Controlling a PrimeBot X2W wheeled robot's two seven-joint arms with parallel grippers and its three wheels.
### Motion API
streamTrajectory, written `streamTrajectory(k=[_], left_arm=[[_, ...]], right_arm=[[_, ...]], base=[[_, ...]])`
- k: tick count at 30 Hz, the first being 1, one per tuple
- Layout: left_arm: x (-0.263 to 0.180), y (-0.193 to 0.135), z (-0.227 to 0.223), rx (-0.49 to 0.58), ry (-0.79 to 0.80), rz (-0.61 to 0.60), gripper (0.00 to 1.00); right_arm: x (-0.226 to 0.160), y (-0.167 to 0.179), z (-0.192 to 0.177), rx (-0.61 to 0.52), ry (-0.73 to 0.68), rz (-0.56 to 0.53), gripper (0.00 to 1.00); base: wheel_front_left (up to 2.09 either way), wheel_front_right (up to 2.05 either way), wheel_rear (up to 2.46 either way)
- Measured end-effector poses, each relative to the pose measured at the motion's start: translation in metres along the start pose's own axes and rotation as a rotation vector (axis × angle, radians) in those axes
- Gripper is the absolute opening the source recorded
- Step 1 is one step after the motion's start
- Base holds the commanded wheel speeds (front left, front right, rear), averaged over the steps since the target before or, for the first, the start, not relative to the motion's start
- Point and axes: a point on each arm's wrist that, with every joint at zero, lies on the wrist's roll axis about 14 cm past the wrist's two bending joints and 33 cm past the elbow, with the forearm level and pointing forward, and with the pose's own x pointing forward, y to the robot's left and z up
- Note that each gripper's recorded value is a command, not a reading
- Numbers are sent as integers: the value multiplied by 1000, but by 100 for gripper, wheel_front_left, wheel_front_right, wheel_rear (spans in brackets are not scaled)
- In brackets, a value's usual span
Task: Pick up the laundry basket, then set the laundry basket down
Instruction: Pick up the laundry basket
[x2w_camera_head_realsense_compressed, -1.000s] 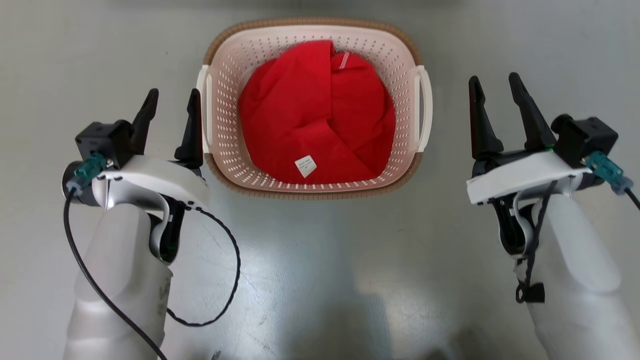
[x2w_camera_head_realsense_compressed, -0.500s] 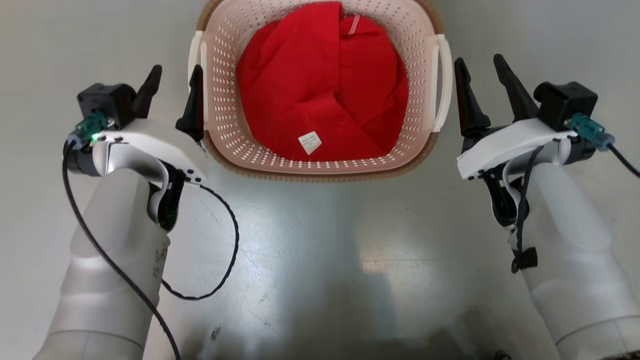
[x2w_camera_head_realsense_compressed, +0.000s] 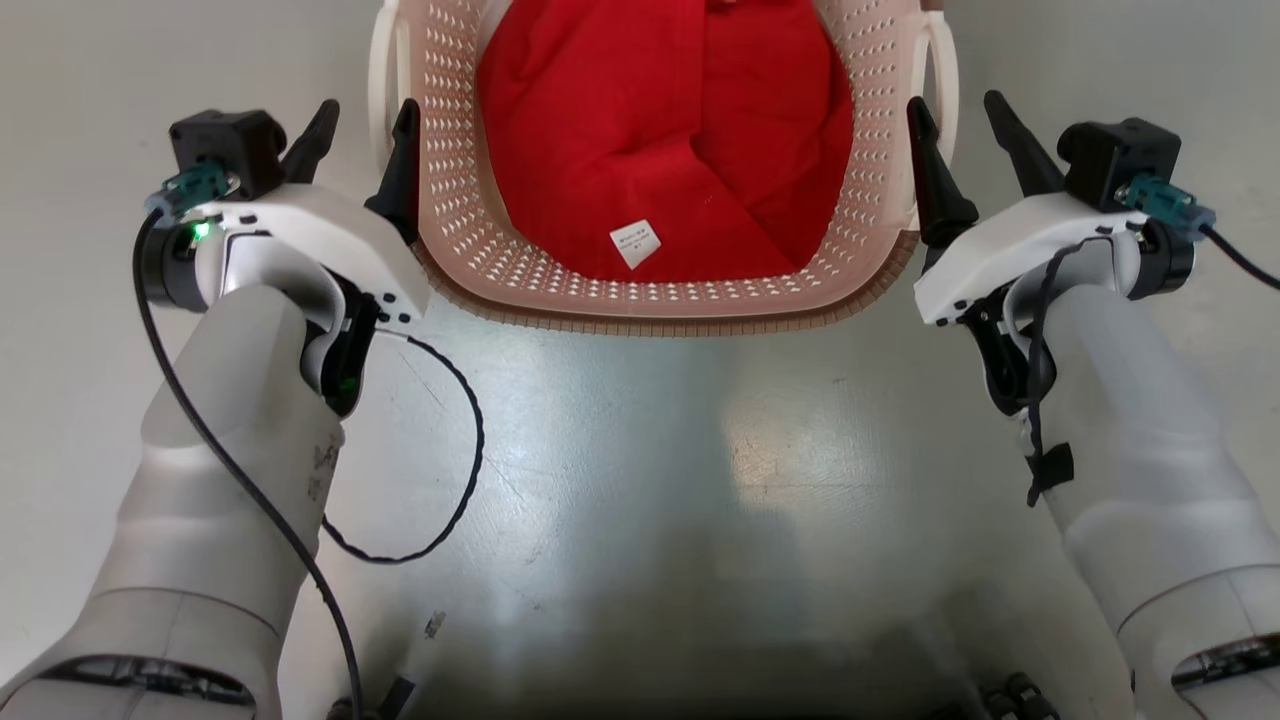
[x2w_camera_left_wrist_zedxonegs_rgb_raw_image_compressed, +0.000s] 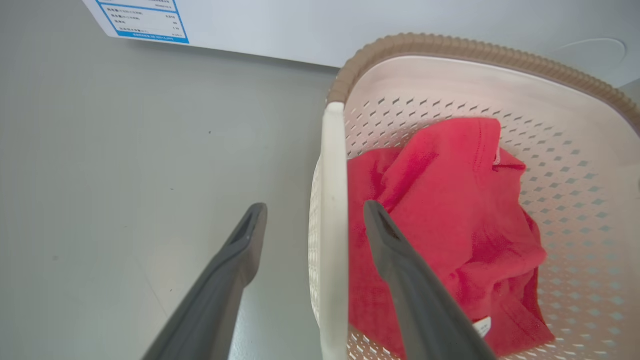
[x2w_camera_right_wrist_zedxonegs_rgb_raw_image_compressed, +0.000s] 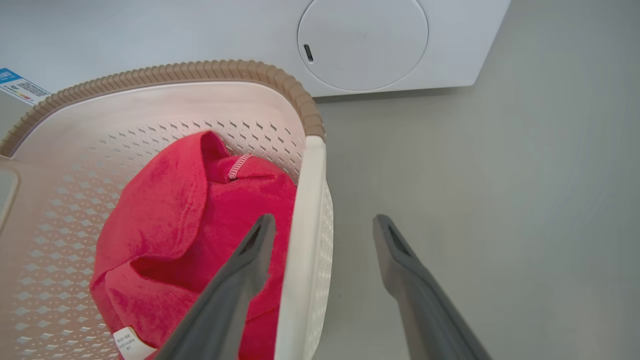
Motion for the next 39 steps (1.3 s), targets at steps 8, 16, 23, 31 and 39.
streamTrajectory(k=[8, 16, 23, 31, 39], left_arm=[[15, -7, -14, 9, 43, -32, 100], [18, -4, -29, 2, 96, -25, 100], [21, -2, -34, 6, 118, -24, 100], [21, -10, -35, 1, 129, -42, 0], [16, -15, -24, 3, 115, -50, 0]], right_arm=[[13, -5, -21, 9, 58, -10, 100], [19, -3, -28, 17, 83, -7, 100], [22, -1, -33, 20, 102, -2, 100], [24, 15, -31, 39, 105, 35, 0], [21, 17, -16, 46, 76, 29, 0]], base=[[0, 0, 0], [0, 0, 0], [0, 0, 0], [0, 0, 0], [0, 0, 0]])
